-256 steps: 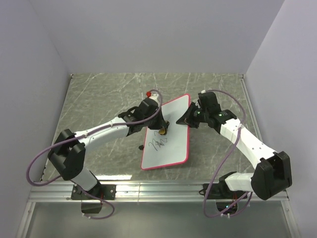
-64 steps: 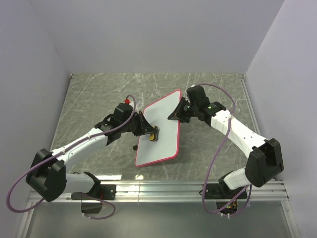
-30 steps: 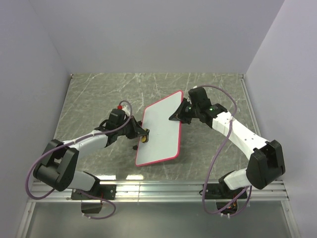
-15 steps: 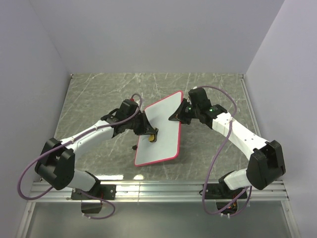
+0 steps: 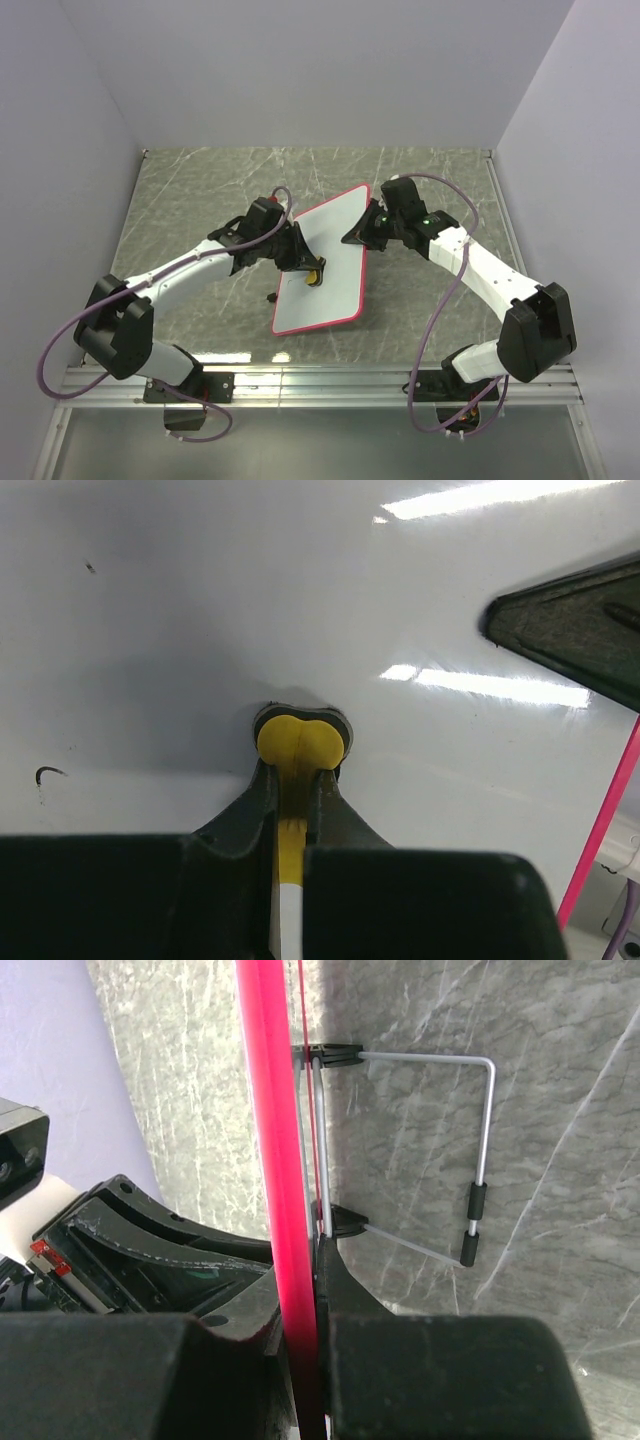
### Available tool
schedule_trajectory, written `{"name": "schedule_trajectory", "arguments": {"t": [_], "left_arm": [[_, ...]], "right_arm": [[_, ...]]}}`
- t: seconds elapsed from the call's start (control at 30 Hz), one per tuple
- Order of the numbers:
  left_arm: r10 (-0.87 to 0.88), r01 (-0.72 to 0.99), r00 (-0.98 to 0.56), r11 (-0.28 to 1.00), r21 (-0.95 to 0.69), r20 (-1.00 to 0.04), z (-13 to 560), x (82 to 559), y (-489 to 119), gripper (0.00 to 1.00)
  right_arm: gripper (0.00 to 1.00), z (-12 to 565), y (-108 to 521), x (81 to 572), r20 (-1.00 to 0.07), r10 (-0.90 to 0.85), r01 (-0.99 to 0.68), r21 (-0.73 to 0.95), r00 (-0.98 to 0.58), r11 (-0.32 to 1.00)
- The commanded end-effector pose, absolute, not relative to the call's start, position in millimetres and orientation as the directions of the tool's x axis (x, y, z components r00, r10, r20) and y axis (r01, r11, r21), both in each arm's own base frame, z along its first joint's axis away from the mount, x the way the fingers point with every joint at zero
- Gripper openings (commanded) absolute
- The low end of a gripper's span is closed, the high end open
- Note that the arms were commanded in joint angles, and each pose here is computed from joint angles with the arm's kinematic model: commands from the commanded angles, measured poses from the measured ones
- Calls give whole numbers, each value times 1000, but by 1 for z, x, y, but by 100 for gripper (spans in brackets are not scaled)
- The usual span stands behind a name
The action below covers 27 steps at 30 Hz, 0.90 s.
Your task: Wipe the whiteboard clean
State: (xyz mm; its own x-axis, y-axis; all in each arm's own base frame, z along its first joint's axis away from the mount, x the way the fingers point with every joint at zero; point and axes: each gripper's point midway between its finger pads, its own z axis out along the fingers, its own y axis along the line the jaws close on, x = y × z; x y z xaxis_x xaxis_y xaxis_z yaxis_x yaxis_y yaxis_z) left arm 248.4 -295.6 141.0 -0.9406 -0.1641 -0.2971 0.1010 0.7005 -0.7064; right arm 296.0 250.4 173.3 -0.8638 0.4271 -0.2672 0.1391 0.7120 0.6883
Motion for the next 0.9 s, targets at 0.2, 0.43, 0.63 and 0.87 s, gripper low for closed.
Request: {"name": "schedule_trajectory", "arguments": {"t": [0.2, 0.43, 0.63, 0.87], "left_arm": [[-90, 12, -984, 831, -556, -156, 50, 222, -260, 0], [-141, -53, -981, 856, -514, -135, 32, 229, -229, 0], [-144, -13, -960, 881, -472, -242, 64, 252, -218, 0], [-157, -31, -954, 898, -439, -254, 68, 252, -202, 0]], "right_arm": [[0, 150, 243, 299, -329, 401, 141, 596, -855, 790], [0, 153, 242, 299, -337, 396, 132, 595, -854, 793], [0, 152, 243, 300, -336, 390, 128, 594, -858, 794], [0, 155, 245, 305, -344, 382, 118, 591, -858, 798]]}}
